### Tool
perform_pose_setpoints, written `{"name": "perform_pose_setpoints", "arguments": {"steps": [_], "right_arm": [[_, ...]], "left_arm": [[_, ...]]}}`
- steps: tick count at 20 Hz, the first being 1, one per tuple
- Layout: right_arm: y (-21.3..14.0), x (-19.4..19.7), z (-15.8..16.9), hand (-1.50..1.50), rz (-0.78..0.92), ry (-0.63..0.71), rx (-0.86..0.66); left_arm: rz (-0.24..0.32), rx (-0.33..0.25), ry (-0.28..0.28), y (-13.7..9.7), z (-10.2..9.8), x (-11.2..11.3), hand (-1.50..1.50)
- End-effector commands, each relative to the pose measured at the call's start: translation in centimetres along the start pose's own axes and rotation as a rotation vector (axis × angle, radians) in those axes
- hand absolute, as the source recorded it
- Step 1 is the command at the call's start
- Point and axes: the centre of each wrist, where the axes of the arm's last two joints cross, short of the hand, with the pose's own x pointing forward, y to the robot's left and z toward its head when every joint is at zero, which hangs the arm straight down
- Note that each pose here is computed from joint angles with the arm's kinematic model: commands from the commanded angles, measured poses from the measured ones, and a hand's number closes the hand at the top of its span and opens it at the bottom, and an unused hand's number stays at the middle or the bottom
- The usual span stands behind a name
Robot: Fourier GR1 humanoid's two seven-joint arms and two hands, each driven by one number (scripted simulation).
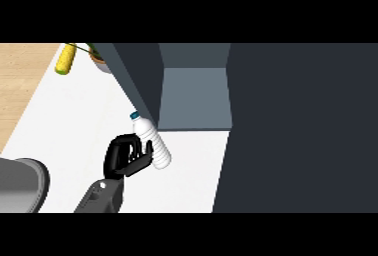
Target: Pick up the bottled water, place it into the cabinet and close the cabinet
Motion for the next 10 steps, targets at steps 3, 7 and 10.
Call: {"name": "perform_pose_setpoints", "arguments": {"steps": [3, 7, 10], "right_arm": [[-0.4, 1.6, 1.5, -1.50, 0.040, -0.037, -0.020], [-0.3, 1.8, 1.1, -1.50, 0.041, -0.040, -0.043], [-0.9, 2.1, 1.2, -1.50, 0.046, -0.037, -0.021]], "left_arm": [[0.152, -0.076, -0.025, -5.0, -3.1, 3.7, 1.50], [0.187, -0.054, -0.010, -7.7, -4.8, 6.8, 1.50], [0.177, -0.049, 0.002, -8.5, -5.2, 8.1, 1.50]]}}
